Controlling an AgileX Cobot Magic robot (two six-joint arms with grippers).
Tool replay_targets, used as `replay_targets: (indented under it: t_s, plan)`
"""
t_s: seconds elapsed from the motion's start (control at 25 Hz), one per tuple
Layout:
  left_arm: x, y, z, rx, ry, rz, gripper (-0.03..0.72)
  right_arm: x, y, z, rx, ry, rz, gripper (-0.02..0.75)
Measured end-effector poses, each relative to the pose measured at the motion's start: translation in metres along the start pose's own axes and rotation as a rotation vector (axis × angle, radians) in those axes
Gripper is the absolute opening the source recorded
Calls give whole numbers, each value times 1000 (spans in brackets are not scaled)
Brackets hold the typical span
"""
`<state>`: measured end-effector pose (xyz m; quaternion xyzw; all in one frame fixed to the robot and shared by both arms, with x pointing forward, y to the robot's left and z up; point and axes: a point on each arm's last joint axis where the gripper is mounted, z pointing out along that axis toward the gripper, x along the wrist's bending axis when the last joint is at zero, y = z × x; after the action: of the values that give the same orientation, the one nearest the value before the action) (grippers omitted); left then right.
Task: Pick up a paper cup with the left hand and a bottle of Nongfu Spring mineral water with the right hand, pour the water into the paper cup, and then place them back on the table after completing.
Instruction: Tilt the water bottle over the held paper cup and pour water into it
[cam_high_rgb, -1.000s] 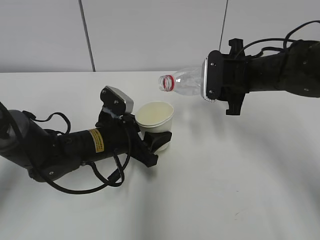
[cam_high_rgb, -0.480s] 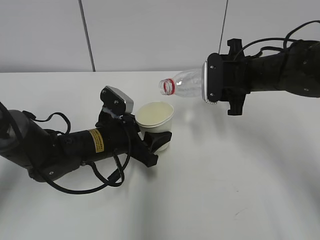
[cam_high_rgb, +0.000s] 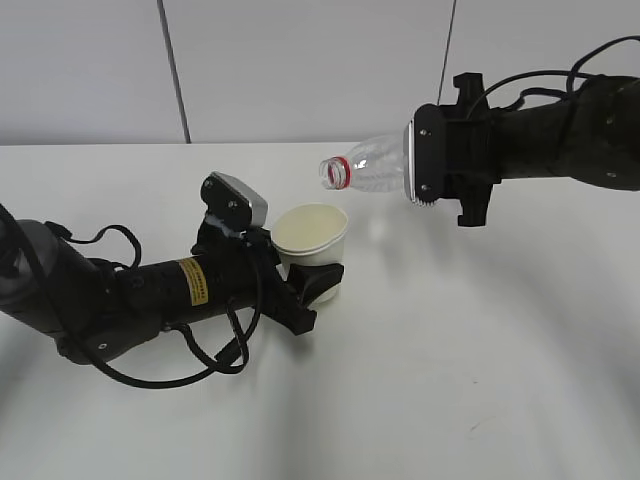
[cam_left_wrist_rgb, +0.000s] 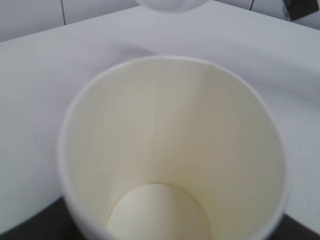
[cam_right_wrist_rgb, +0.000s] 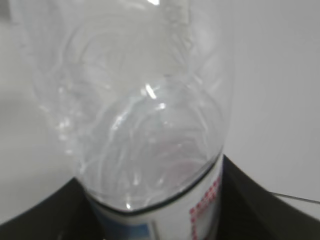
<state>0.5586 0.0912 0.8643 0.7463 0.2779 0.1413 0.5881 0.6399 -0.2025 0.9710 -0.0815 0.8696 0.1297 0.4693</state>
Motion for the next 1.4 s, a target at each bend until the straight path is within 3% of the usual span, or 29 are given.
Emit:
replay_targets:
  t_s: [1.4]
  plan:
    - [-1, 0, 0, 4, -8, 5, 407, -2, -1, 0, 7, -1, -101, 396]
